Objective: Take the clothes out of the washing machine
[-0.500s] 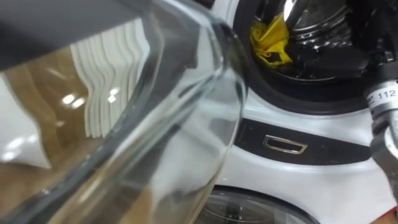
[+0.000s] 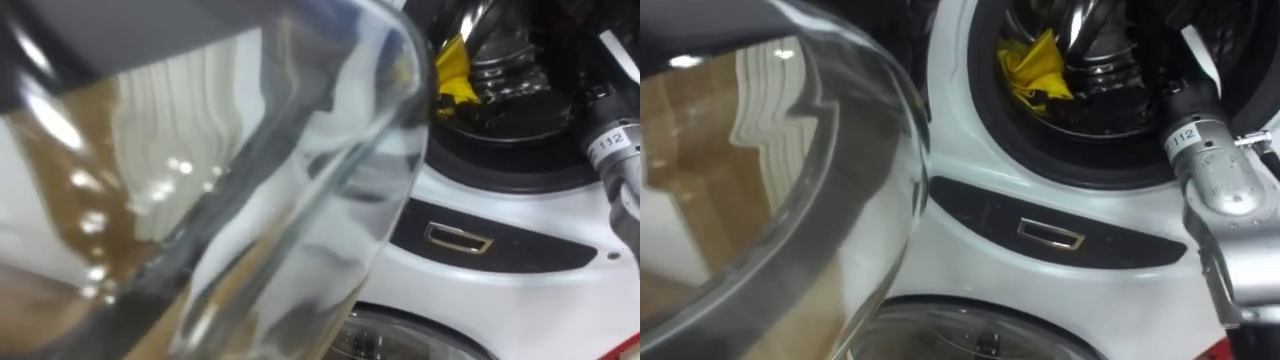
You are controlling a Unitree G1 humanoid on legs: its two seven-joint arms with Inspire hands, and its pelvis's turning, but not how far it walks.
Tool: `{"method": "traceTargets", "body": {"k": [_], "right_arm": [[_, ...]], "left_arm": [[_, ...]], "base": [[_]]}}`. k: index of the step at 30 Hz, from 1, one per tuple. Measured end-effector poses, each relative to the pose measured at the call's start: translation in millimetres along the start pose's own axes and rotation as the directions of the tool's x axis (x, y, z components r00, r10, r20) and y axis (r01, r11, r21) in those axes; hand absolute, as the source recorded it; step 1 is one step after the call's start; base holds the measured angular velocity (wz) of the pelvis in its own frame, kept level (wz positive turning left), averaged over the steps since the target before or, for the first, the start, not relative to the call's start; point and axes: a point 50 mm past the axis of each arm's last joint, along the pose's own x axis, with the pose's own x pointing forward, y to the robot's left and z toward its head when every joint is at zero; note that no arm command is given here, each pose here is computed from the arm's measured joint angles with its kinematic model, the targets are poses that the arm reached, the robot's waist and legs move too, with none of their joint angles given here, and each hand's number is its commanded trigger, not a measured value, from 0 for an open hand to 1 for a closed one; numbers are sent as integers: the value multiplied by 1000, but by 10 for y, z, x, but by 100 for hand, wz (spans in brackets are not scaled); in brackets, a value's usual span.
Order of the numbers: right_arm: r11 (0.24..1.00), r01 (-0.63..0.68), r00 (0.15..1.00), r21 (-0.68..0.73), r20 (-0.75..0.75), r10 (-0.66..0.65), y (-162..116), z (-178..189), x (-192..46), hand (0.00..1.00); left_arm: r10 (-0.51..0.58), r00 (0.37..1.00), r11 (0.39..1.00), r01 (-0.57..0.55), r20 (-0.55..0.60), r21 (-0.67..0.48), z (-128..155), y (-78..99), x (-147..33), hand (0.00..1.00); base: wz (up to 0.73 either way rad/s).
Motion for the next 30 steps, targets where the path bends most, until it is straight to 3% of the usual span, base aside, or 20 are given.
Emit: {"method": "traceTargets", "body": {"k": [11,22,23,24,25,30], "right_arm": [[976,-36,998,-214,-62,23,-55,99,256,0],[950,-73,995,-303,-93,47,-34,65,268,0],[943,-85,994,-323,-95,57,-24,79,274,20],[938,-94,993,-333,-95,66,-17,93,281,54],[932,-115,991,-343,-102,85,-6,106,288,99],[901,-191,971,-391,-211,114,-48,86,364,100]], "left_arm": [[-35,999,999,36,-26,8,3,33,13,0],[-39,999,999,39,-17,6,114,43,33,0],[-38,999,999,38,-14,6,126,42,34,0],[-38,999,999,38,-13,6,131,43,34,0],[-37,999,999,37,-15,7,137,47,35,0],[-56,997,998,57,-57,9,124,33,39,0]], "base": [[4],[-1],[0],[4],[7],[8]]}}
